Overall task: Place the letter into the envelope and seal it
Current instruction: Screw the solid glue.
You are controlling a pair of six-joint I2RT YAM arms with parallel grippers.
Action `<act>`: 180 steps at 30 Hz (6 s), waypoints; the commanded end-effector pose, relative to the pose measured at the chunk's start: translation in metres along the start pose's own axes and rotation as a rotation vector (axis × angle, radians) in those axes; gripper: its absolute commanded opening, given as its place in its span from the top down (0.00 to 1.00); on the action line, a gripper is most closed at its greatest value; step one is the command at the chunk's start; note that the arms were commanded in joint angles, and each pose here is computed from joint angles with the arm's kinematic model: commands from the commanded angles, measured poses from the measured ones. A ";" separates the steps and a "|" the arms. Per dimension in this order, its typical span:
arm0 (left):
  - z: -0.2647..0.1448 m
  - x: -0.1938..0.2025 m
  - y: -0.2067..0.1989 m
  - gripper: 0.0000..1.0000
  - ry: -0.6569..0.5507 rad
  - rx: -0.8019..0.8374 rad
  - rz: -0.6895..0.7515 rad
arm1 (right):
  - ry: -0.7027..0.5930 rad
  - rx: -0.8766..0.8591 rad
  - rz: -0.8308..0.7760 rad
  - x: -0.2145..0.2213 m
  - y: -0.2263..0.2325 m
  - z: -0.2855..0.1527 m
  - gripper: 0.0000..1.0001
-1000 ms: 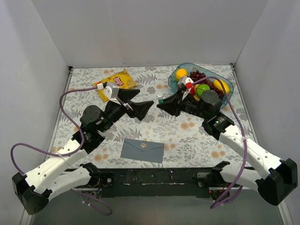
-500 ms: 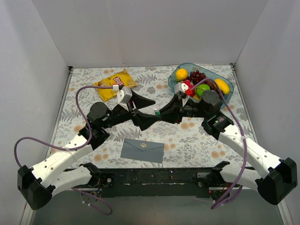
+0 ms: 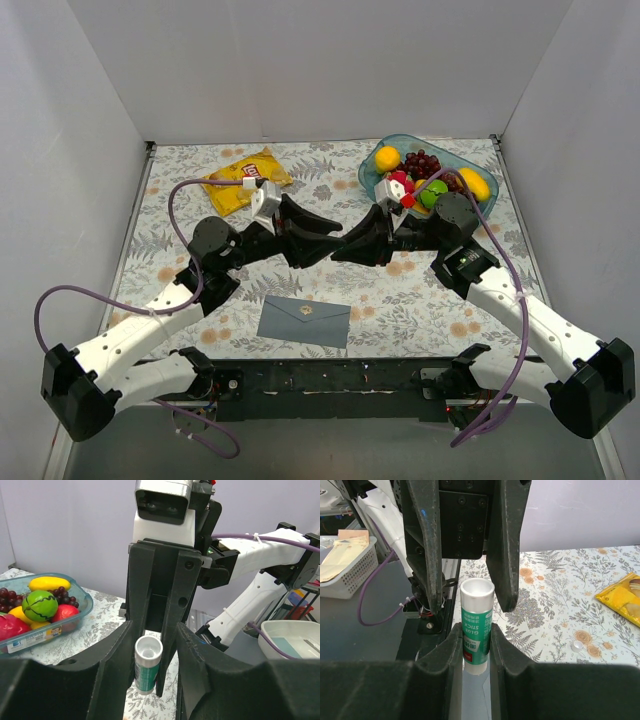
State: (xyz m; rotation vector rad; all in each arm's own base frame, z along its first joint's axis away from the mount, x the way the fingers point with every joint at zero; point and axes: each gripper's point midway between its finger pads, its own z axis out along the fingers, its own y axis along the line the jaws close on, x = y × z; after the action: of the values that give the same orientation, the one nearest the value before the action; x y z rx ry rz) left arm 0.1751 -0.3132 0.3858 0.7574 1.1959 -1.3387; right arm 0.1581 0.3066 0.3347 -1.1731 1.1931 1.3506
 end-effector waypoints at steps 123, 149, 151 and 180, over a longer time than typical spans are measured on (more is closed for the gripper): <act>-0.007 -0.012 0.034 0.46 -0.101 -0.153 0.043 | -0.037 -0.058 -0.052 -0.030 -0.009 0.011 0.99; -0.037 0.010 0.215 1.00 -0.105 -1.049 0.055 | -0.145 0.883 0.037 -0.042 -0.193 -0.025 0.99; -0.031 0.018 0.229 0.66 -0.081 -1.085 0.069 | -0.175 0.911 0.037 -0.047 -0.200 -0.026 0.99; 0.011 -0.022 0.028 0.57 -0.088 -0.038 0.016 | -0.081 0.001 -0.043 -0.049 -0.010 0.005 0.99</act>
State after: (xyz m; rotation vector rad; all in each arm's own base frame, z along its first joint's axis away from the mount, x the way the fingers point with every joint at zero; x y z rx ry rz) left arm 0.2218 -0.3128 0.3953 0.6116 1.1980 -1.2750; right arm 0.1872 0.3165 0.3642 -1.0895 1.2044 1.3398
